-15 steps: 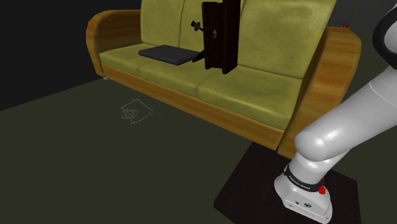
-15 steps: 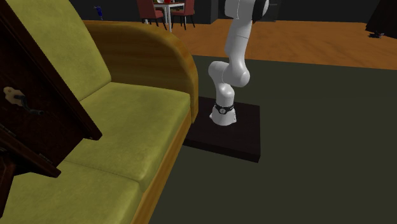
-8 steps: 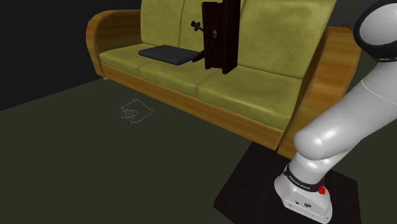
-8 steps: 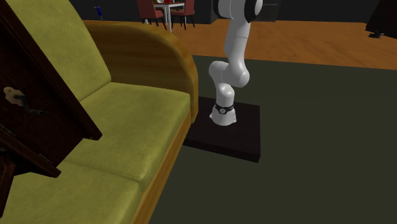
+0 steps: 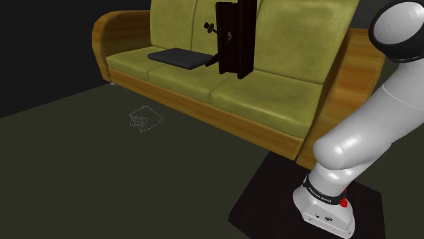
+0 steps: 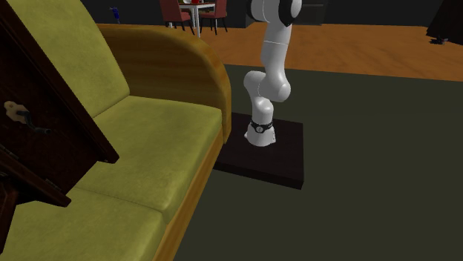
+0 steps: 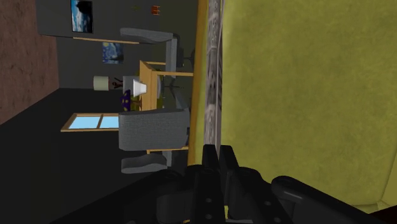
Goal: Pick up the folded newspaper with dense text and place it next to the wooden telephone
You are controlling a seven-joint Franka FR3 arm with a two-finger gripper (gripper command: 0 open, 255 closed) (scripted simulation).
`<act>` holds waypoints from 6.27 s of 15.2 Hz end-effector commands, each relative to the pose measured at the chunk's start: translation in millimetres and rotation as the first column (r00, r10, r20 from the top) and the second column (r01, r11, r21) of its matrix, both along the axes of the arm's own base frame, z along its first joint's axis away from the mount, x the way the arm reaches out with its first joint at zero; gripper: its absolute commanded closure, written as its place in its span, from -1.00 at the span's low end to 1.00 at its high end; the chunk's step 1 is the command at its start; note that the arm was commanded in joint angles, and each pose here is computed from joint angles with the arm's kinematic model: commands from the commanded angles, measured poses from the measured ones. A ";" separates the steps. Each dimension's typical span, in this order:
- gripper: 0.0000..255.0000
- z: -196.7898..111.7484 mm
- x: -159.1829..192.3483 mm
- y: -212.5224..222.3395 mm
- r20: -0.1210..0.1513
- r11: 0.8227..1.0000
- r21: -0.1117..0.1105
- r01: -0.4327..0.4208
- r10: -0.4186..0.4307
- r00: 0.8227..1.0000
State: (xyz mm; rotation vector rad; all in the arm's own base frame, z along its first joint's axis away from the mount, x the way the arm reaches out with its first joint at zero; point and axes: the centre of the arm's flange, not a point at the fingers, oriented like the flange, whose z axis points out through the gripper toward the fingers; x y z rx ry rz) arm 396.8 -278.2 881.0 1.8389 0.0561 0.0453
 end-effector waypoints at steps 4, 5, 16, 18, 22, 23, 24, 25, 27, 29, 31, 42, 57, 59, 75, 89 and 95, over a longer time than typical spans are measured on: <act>1.00 -27.7 -0.1 -1.3 0.001 1.000 0.000 0.000 0.000 1.000; 1.00 -33.0 -0.1 -1.3 0.001 1.000 0.000 0.000 0.000 1.000; 1.00 -91.1 -0.1 -1.3 0.001 1.000 0.000 0.000 0.000 1.000; 1.00 -101.6 -0.1 -1.3 0.001 1.000 0.000 0.000 0.000 1.000; 1.00 -122.7 -0.1 -1.3 0.001 1.000 0.000 0.000 0.000 1.000; 1.00 -128.0 -0.1 -1.3 0.001 1.000 0.000 0.000 0.000 1.000; 1.00 -133.3 -0.1 -1.3 0.001 1.000 0.000 0.000 0.000 1.000; 1.00 -138.6 -0.1 -1.3 0.001 1.000 0.000 0.000 0.000 1.000; 1.00 -149.1 -0.1 -1.3 0.001 1.000 0.000 0.000 0.000 1.000; 1.00 -159.7 -0.1 -1.3 0.001 1.000 0.000 0.000 0.000 1.000; 1.00 -170.3 -0.1 -1.3 0.001 1.000 0.000 0.000 0.000 1.000; 1.00 -228.4 -0.1 -1.3 0.001 1.000 0.000 0.000 0.000 1.000; 1.00 -307.6 -0.1 -1.3 0.001 1.000 0.000 0.000 0.000 1.000; 1.00 -318.2 -0.1 -1.3 0.001 1.000 0.000 0.000 0.000 1.000; 1.00 -402.7 -0.1 -1.3 0.001 1.000 0.000 0.000 0.000 1.000; 1.00 -476.6 -0.1 -1.3 0.001 1.000 0.000 0.000 0.000 1.000; 1.00 -508.3 -0.1 -1.3 0.001 1.000 0.000 0.000 0.000 1.000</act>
